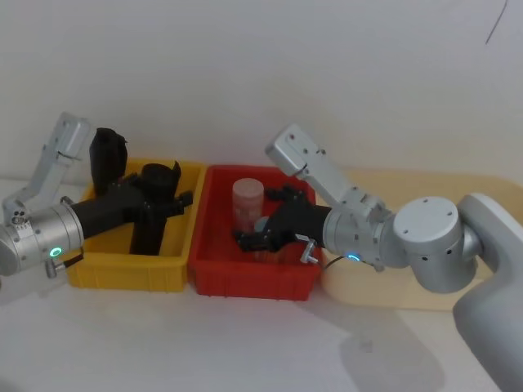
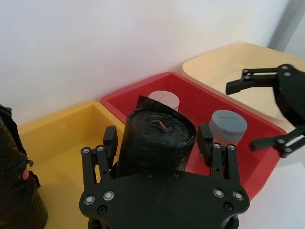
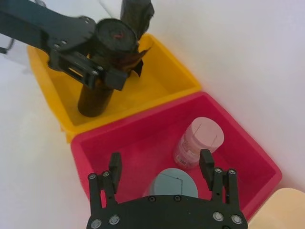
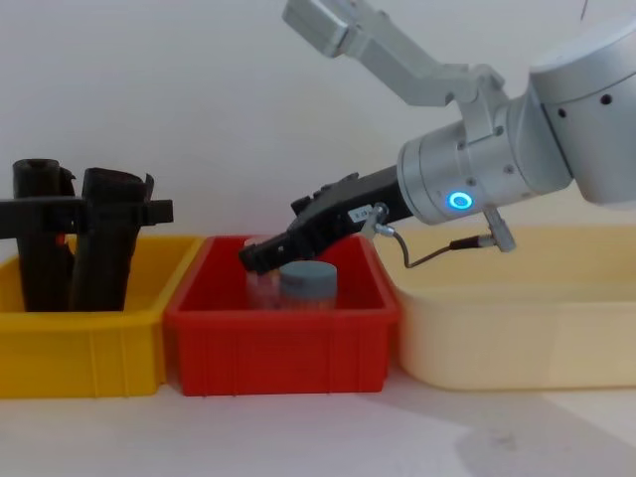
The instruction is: Pick up the garbage bag with the one hand and transfer it to the other hand.
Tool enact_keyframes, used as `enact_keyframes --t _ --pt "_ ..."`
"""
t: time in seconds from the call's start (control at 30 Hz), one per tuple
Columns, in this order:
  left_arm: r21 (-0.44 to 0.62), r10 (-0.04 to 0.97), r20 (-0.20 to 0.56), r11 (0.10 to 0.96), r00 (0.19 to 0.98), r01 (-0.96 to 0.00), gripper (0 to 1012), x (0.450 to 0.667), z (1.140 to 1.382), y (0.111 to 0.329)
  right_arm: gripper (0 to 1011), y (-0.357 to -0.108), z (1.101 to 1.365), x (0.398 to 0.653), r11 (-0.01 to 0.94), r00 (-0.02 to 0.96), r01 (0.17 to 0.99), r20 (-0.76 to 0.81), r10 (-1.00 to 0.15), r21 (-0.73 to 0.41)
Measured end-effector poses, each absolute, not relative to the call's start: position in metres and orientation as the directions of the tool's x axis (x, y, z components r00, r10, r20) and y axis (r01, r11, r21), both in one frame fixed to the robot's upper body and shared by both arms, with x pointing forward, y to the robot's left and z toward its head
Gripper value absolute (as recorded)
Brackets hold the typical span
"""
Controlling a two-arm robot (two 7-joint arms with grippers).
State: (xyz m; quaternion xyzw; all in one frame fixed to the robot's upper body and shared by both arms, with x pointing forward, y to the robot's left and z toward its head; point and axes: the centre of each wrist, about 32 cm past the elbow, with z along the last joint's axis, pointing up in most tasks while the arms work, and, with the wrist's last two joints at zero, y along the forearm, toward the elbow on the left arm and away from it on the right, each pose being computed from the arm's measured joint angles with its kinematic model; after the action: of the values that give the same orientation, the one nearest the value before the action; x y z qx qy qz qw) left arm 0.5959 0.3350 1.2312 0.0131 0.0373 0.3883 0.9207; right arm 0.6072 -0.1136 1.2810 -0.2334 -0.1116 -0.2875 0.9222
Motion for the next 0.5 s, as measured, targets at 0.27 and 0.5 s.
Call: enact_keyframes --t 0.27,0.5 --pt "0.053 0.716 -0.058 0.698 0.696 -0.714 1001 0.596 1.231 0.335 1000 -0.112 1.278 0.62 0.702 0.812 0.583 0.333 -0.48 -0.408" --pt "0.053 0.716 -0.058 0.698 0.696 -0.714 1001 0.596 1.231 0.335 1000 -0.113 1.279 0.628 0.689 0.817 0.576 0.323 -0.478 -0.439"
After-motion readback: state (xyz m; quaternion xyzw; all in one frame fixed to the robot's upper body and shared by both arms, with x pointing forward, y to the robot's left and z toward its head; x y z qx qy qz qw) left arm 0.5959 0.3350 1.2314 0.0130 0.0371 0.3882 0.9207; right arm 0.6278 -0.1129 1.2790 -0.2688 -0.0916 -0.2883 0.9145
